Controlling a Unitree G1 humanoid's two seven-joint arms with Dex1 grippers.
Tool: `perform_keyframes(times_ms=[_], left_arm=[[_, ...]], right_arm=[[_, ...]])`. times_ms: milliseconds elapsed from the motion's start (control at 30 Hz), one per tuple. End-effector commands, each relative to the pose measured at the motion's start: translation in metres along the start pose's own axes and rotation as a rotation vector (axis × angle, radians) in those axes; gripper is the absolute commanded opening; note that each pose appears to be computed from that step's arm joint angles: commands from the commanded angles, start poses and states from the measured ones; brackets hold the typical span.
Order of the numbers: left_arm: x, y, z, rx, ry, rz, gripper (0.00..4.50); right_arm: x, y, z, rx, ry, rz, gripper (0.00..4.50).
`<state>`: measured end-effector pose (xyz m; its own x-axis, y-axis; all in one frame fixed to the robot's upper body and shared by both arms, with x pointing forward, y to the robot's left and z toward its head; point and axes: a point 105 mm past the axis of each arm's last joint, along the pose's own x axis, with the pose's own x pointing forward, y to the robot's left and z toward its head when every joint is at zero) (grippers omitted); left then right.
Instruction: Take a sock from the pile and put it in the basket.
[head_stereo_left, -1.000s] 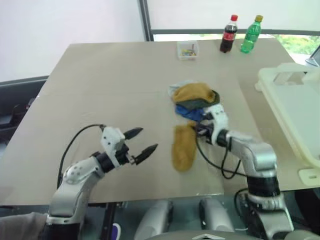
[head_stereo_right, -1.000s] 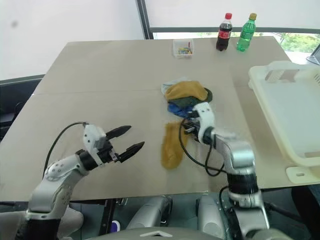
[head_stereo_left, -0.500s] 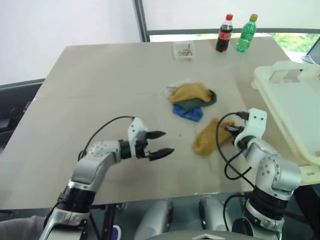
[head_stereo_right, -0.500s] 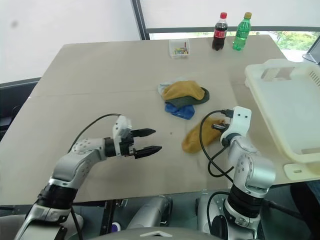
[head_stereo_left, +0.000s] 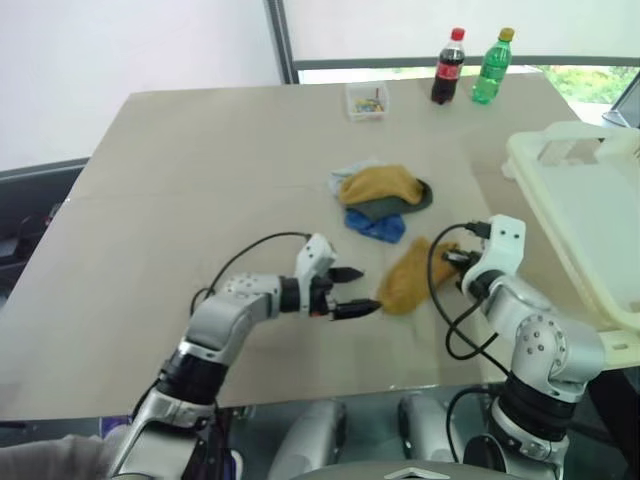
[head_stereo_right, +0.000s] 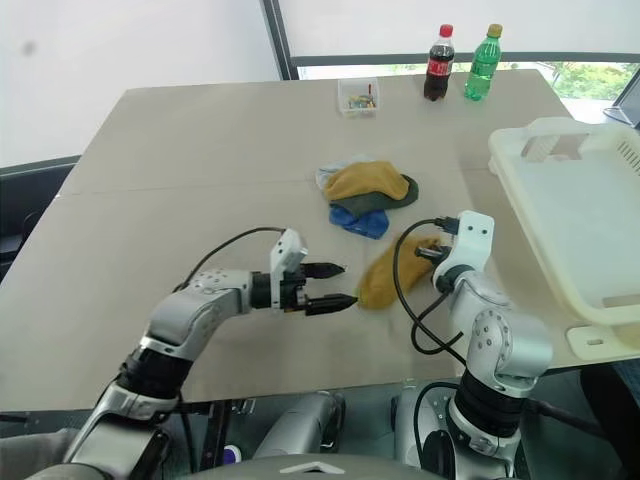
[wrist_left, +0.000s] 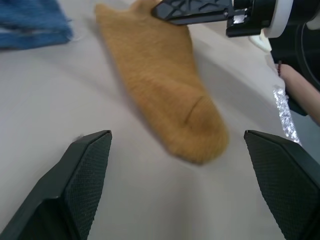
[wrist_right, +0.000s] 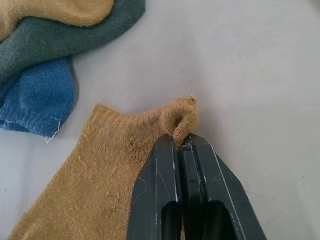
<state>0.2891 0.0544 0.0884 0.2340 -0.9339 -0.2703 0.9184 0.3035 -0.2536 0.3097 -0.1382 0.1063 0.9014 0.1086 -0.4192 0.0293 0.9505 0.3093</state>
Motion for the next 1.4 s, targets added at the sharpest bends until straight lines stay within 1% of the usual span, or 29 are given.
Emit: perform_keyframes(times_ms=[33, 67, 200, 233, 367, 467, 600, 800, 933, 1000, 1067, 1200, 1300, 1400], left_arm=[[0.01, -0.005, 0.003, -0.02, 0.027, -0.023, 3.24], [0.012, -0.006, 0.002, -0.032, 0.044, -0.03, 2.65], [0.017, 0.0, -0.002, -0.043, 0.081, 0.006, 0.71], [0.018, 0.001, -0.002, -0.045, 0.082, 0.008, 0.1], [0.019, 0.004, 0.0, -0.04, 0.079, 0.025, 0.04], [0.006, 0.013, 0.002, -0.028, 0.086, 0.046, 0.04], [-0.015, 0.026, 0.004, -0.004, 0.111, 0.055, 0.04], [-0.032, 0.034, 0.009, 0.027, 0.134, 0.044, 0.04], [-0.038, 0.037, 0.009, 0.048, 0.152, 0.036, 0.0], [-0.039, 0.036, 0.01, 0.052, 0.152, 0.028, 0.0], [-0.04, 0.035, 0.009, 0.054, 0.153, 0.025, 0.0], [-0.045, 0.034, 0.005, 0.068, 0.168, 0.02, 0.0], [-0.05, 0.038, 0.004, 0.095, 0.186, 0.029, 0.0], [-0.053, 0.042, 0.005, 0.117, 0.19, 0.037, 0.0]], right_arm=[[-0.003, 0.024, -0.025, 0.075, 0.054, 0.074, 0.0], [-0.003, 0.024, -0.026, 0.075, 0.055, 0.075, 0.0], [-0.004, 0.023, -0.026, 0.076, 0.055, 0.071, 0.0], [-0.004, 0.022, -0.026, 0.076, 0.055, 0.07, 0.0], [-0.007, 0.02, -0.025, 0.068, 0.049, 0.066, 0.0], [-0.013, 0.018, -0.024, 0.034, 0.047, 0.085, 0.0], [-0.026, 0.026, -0.032, -0.036, 0.078, 0.192, 0.0], [-0.038, 0.038, -0.036, -0.186, 0.076, 0.322, 0.0], [-0.035, 0.034, -0.032, -0.24, 0.042, 0.305, 1.37], [-0.033, 0.034, -0.029, -0.256, 0.019, 0.292, 2.42], [-0.032, 0.032, -0.024, -0.292, -0.014, 0.276, 3.3], [-0.043, 0.029, -0.014, -0.442, -0.076, 0.323, 3.3], [-0.051, 0.029, -0.014, -0.561, -0.065, 0.41, 3.3], [-0.051, 0.027, -0.01, -0.613, -0.054, 0.458, 3.3]])
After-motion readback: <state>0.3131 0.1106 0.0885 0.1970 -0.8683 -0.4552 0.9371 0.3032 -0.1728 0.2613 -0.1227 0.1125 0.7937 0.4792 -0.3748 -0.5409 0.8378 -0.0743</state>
